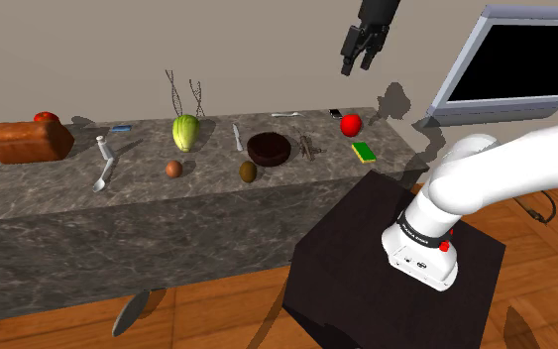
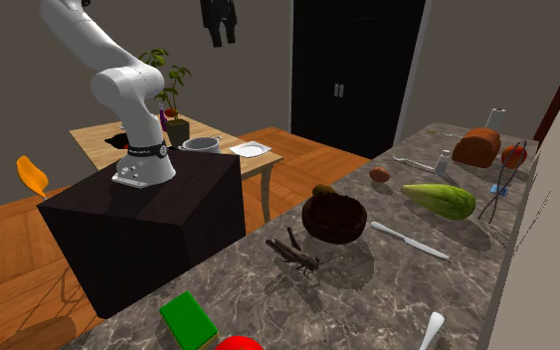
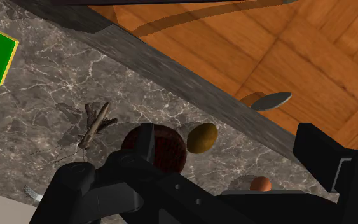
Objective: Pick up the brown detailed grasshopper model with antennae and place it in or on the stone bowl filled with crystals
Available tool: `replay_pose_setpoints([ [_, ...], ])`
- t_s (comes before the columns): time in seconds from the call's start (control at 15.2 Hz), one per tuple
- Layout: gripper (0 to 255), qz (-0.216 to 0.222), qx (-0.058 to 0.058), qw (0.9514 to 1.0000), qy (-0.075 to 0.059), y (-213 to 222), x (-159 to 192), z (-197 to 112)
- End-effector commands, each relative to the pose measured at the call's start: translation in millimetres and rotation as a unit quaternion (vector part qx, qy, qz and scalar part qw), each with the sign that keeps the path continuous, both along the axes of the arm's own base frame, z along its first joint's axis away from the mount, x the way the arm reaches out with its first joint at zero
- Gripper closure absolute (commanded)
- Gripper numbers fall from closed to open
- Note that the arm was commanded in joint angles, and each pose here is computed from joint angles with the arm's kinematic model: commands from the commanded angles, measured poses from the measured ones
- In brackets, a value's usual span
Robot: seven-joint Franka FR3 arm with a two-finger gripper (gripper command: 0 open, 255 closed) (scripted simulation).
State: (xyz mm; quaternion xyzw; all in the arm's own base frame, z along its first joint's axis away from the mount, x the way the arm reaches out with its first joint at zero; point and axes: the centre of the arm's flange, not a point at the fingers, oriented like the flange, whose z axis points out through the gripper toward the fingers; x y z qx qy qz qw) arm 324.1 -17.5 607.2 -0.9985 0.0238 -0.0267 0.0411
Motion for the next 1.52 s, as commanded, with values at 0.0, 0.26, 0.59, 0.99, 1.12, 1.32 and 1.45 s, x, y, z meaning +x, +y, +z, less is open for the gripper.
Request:
replay_pose_setpoints([
  [0.0,0,0.000,0.000,1.0000,0.000,0,0,0],
  [0.26,0,-0.002,0.002,1.0000,0.001,-23,25,-41],
  [0.59,0,-0.006,0.004,1.0000,0.003,-52,56,-92],
  [0.99,0,-0.009,0.007,0.9999,0.004,-87,92,-154],
  [1.12,0,-0.011,0.008,0.9999,0.005,-98,104,-175],
  [1.32,0,-0.012,0.010,0.9999,0.006,-116,122,-206],
  [1.45,0,-0.014,0.011,0.9998,0.006,-127,134,-227],
])
